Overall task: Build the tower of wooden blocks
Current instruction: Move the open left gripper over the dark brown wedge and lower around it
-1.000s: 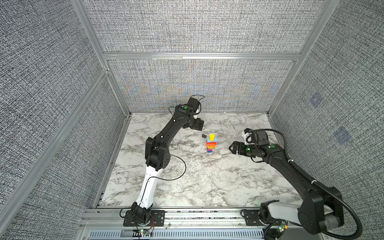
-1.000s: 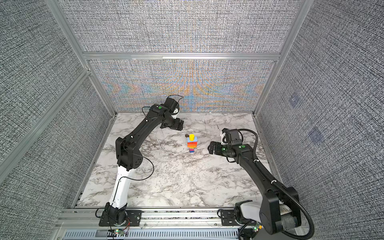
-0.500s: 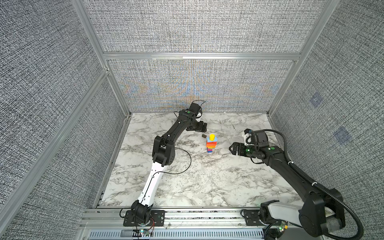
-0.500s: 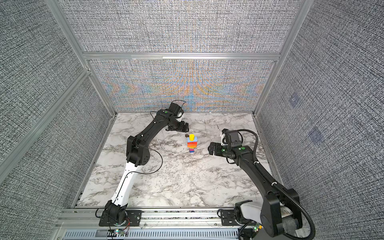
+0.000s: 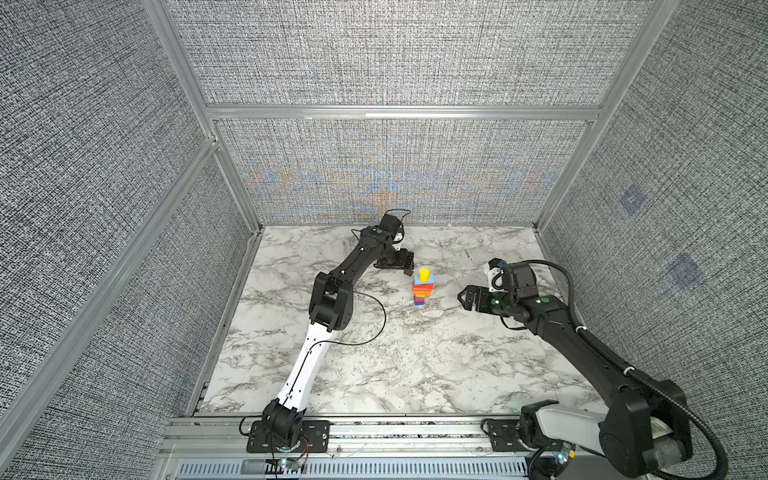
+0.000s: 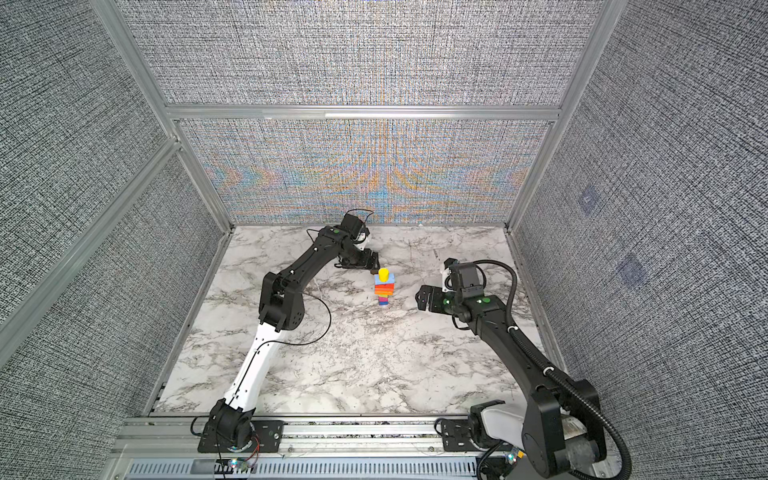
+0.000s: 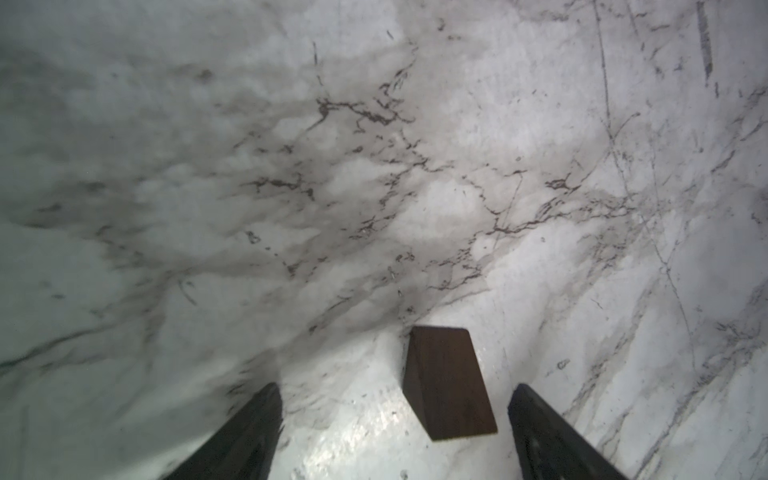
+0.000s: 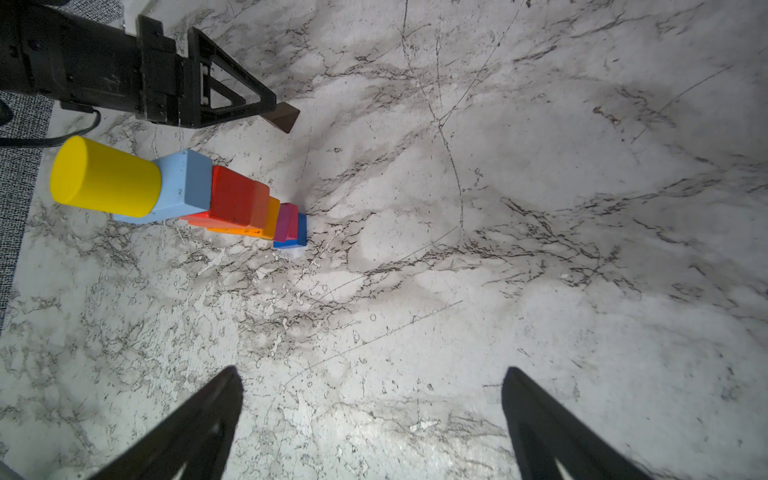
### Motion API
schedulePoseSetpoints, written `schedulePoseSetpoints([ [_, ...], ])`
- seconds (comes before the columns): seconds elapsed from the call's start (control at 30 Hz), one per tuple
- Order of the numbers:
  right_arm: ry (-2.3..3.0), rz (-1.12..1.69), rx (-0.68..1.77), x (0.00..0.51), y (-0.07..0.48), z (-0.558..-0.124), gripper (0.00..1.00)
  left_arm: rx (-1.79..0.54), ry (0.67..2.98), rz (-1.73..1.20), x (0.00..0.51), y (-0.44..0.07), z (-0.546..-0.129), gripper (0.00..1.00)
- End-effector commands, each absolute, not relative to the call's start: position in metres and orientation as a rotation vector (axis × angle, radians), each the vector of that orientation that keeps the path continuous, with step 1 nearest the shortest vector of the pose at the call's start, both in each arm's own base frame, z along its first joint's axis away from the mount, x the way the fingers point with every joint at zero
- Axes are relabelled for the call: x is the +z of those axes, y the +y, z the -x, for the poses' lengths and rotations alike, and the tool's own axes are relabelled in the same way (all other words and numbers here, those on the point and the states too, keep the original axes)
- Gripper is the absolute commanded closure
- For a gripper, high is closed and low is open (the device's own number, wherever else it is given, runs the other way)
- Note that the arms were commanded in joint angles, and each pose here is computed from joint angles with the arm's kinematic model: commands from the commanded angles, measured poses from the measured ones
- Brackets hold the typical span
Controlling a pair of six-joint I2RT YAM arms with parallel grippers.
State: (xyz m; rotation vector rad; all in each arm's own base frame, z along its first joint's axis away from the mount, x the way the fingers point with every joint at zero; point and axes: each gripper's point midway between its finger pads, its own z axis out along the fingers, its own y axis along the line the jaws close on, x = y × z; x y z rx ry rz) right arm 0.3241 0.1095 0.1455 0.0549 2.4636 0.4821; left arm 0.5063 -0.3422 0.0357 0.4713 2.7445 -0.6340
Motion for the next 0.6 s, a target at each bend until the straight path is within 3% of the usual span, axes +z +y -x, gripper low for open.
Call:
schedulePoseSetpoints([
  [0.0, 2.440, -0.057, 0.491, 0.150, 0.110, -0.327, 0.01, -0.649, 2.742, -0.451, 0.035, -0.345, -0.508, 0.14],
  [0.2, 2.430, -0.059, 0.496, 0.152, 0.110, -0.325, 0.01, -0.551, 2.764, -0.414, 0.029, -0.333, -0.511, 0.19],
  [0.57, 2.414, -0.059, 0.503, 0.154, 0.110, -0.322, 0.01, -0.413, 2.793, -0.344, 0.033, -0.316, -0.513, 0.42],
])
